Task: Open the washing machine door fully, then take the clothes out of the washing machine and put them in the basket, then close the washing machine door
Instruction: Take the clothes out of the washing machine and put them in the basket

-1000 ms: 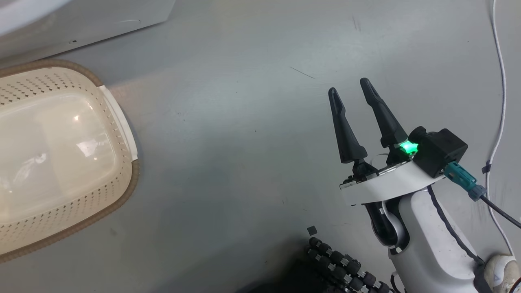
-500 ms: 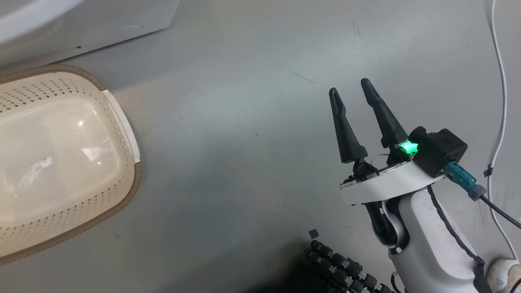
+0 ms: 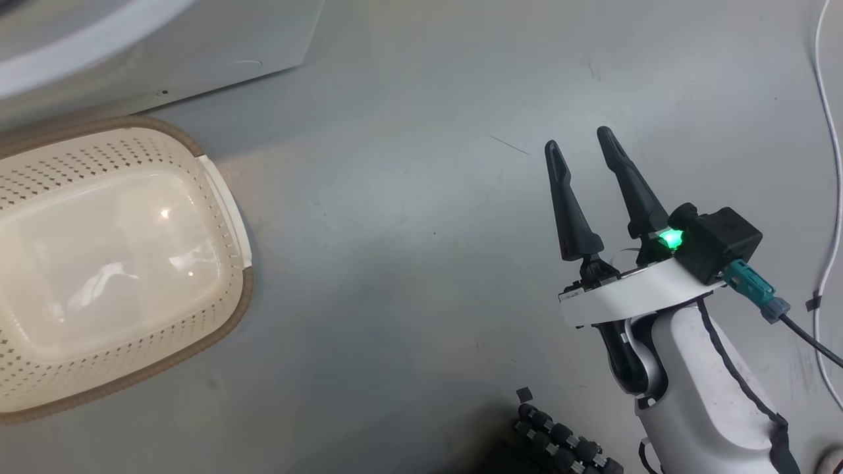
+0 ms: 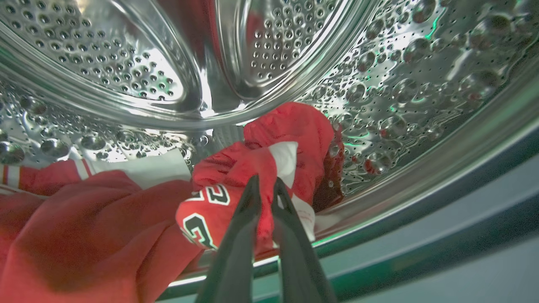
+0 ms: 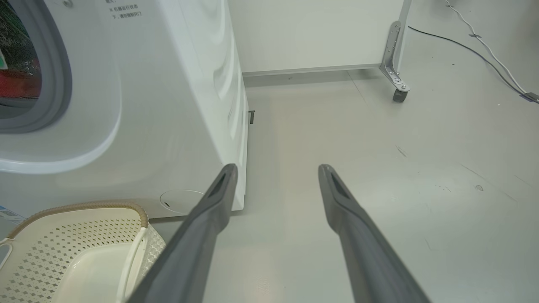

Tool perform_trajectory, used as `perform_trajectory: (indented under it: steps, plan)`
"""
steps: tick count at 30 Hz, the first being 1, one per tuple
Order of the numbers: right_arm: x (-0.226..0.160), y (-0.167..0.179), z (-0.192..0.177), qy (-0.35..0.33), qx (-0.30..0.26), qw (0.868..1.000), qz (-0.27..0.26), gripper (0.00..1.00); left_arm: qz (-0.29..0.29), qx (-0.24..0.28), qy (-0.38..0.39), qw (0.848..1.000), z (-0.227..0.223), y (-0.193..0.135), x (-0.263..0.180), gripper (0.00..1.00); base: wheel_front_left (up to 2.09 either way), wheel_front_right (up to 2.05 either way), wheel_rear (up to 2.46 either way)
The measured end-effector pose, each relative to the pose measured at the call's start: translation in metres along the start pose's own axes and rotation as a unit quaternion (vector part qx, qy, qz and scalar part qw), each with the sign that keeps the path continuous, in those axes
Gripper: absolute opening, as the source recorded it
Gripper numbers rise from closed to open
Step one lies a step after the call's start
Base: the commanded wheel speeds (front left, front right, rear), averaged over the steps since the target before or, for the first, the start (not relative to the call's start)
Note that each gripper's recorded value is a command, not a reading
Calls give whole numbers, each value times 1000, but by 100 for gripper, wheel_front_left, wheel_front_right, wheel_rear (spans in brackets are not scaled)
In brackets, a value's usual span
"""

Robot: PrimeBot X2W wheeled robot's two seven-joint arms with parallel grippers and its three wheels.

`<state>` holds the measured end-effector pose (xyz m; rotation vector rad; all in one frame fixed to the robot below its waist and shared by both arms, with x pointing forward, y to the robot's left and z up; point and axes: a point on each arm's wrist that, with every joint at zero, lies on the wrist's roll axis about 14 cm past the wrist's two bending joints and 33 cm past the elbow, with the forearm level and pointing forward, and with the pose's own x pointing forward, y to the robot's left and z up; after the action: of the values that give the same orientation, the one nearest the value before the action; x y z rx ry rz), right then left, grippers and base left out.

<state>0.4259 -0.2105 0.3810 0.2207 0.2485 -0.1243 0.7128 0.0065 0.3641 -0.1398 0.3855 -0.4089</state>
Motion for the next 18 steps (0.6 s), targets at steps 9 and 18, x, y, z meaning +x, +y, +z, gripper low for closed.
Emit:
perform_trajectory:
  steps: [9,18]
  plan:
    - [-2,18,6,-8,6,1000,29,100,-1,11,-70,997,17,-6,-29,0,0,0,0]
    - [-8,33,19,-25,-2,998,56,100,-8,-5,-144,989,36,-23,-70,0,0,0,0]
